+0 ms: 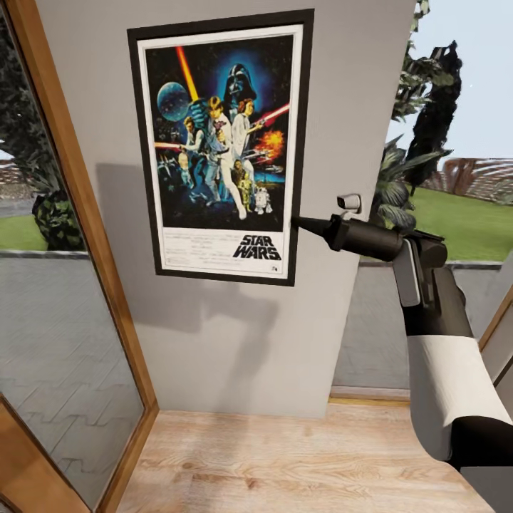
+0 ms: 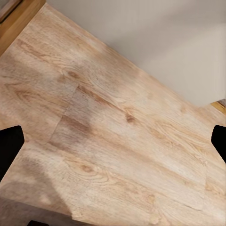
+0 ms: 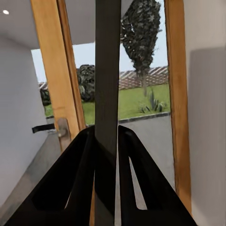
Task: Pick up the poster from the kitchen countertop and hang it on one of the wall nails in the kitchen.
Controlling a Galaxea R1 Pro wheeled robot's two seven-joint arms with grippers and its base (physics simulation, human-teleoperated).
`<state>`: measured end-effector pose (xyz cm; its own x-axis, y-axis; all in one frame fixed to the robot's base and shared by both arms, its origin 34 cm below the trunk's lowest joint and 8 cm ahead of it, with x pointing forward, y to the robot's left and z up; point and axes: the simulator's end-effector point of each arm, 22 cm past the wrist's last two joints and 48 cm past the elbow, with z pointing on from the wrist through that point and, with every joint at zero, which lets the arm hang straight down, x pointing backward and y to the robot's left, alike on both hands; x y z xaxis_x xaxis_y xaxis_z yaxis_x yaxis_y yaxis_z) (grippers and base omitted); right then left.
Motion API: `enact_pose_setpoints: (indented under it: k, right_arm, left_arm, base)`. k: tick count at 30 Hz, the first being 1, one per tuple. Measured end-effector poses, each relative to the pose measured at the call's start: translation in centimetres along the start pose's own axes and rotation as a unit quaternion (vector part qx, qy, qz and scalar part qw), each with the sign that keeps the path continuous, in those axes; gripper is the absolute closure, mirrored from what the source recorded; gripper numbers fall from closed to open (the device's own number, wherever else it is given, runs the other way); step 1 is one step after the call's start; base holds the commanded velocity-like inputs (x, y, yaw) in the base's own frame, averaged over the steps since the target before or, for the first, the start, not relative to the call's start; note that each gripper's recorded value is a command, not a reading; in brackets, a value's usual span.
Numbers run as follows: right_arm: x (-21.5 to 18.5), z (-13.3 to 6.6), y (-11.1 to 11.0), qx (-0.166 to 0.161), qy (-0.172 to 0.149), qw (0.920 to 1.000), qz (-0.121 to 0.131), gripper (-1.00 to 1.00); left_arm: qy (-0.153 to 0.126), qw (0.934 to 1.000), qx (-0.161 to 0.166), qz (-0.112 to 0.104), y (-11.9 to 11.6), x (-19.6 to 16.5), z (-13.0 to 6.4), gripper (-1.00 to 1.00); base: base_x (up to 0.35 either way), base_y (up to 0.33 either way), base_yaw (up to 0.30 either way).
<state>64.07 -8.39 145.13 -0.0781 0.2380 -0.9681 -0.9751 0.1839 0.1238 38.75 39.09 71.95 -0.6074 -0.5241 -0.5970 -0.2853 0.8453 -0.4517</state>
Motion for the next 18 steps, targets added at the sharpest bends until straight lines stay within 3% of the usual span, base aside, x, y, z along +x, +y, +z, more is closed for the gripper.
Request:
enact_pose_setpoints:
  k: [18]
  right_arm:
    - [-0.82,-0.62,-0.19,0.004,0.002,0.9998,-0.017,1.0]
  left_arm:
    - [0.0,1.0,0.0,0.0,0.0,-0.01,0.0,-1.0]
  base:
    - [0.0,0.0,0.0]
